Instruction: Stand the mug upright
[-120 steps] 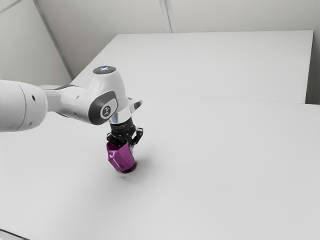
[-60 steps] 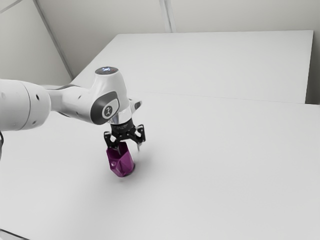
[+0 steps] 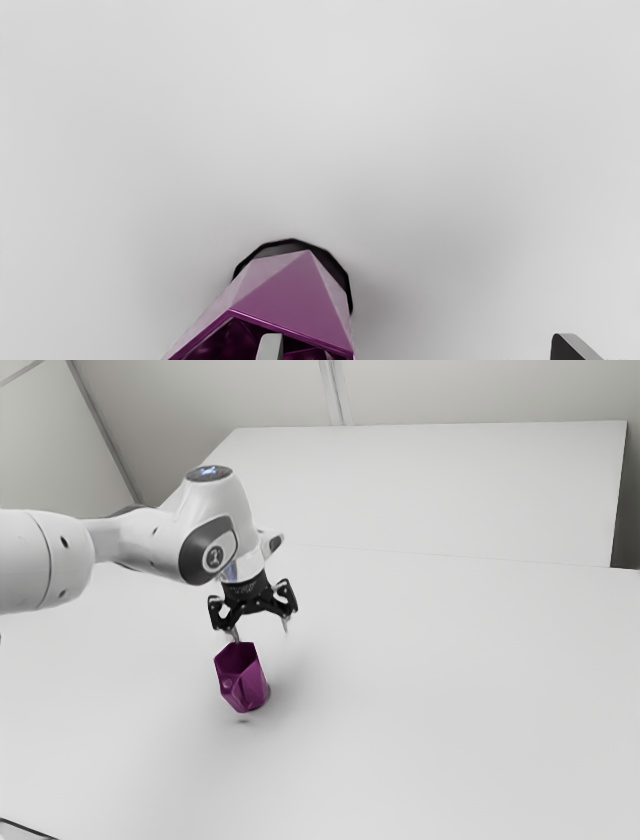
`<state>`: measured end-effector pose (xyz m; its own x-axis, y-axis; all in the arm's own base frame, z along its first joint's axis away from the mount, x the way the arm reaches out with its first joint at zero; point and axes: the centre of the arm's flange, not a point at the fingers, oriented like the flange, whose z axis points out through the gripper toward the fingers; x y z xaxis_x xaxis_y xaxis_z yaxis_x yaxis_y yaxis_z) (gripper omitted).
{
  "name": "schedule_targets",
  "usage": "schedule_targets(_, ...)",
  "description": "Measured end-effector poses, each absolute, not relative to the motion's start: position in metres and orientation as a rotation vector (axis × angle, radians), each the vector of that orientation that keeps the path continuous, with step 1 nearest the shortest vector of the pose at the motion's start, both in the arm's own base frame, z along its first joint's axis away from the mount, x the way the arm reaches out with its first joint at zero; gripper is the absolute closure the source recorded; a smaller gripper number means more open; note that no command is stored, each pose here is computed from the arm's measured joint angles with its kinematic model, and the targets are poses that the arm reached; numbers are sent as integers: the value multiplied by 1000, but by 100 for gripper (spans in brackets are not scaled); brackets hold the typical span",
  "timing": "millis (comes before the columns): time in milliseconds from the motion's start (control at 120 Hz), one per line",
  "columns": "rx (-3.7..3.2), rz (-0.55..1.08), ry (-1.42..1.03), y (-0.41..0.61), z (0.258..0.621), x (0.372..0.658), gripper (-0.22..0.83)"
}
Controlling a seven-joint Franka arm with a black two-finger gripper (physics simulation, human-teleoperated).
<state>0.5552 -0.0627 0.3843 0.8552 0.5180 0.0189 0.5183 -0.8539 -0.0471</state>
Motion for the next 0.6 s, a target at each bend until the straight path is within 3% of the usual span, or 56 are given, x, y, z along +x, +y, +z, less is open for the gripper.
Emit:
schedule_targets(233,-3013,-68,-768,-69,430,567,1)
schedule_targets(483,-3034,-168,-575,-52,519,586,0)
schedule_targets(600,-3032,-147,-483,-38,537,586,0)
